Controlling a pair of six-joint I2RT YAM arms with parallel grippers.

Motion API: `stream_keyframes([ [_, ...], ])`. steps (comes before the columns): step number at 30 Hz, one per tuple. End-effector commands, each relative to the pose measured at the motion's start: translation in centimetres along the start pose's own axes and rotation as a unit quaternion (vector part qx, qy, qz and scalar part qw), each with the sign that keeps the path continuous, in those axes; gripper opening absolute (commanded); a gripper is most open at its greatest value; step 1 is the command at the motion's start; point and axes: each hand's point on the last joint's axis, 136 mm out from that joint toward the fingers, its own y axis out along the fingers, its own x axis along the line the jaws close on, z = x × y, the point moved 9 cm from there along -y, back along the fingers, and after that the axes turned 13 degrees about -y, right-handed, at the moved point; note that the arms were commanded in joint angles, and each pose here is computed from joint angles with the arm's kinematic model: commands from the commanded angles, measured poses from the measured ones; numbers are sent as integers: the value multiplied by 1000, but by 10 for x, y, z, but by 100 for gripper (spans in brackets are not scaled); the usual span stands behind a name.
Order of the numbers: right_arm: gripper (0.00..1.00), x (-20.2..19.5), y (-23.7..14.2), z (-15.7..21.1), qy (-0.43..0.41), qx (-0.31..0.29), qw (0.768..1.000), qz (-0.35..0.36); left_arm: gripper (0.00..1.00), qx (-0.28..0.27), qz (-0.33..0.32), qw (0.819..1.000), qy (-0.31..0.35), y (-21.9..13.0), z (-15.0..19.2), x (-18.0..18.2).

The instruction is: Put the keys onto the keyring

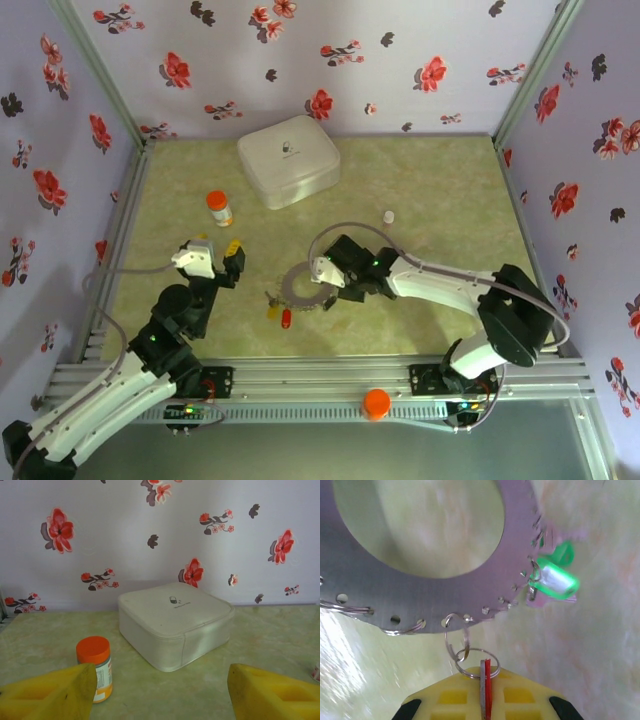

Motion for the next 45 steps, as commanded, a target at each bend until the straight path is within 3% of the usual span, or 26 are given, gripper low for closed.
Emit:
stream_keyframes([
  [1,5,9,13,31,-77,143,987,-1,70,-2,-15,1000,-6,2,-3,1],
  [5,6,13,20,41,-94,177,980,-1,70,6,-9,1000,-2,4,-1,-1],
  [6,9,14,19,43,-95,179,979,-2,70,10,-10,1000,3,5,0,-1],
  [10,37,14,16,53,-95,197,976,11,71,26,-15,999,31,9,7,-1],
  [14,44,8,9,65,-79,209,974,29,74,45,-26,996,76,17,15,1],
  [17,45,-12,-7,60,-18,160,984,77,76,42,-48,994,83,26,6,4],
  [20,49,-43,-41,43,104,26,979,172,76,53,-81,992,87,38,8,16],
  [21,53,-50,-51,43,147,-18,969,199,77,56,-95,990,87,42,10,20],
  [23,62,-67,-65,54,244,-101,926,269,77,60,-128,986,90,50,13,32],
  [25,67,-76,-63,79,318,-128,884,318,78,61,-159,981,97,56,15,44],
  [28,69,-87,-45,123,394,-93,837,369,79,52,-230,966,111,57,14,70],
  [32,68,-85,-20,168,449,-46,795,406,80,38,-286,956,52,53,24,105],
  [35,67,-81,-9,193,505,-102,746,421,80,44,-288,955,48,59,32,116],
  [36,67,-80,-5,196,510,-131,738,422,80,49,-291,954,51,62,37,119],
  [41,65,-77,7,211,525,-129,713,447,79,51,-284,956,56,72,49,133],
  [45,63,-66,12,226,546,-166,691,443,76,57,-265,962,40,80,58,146],
])
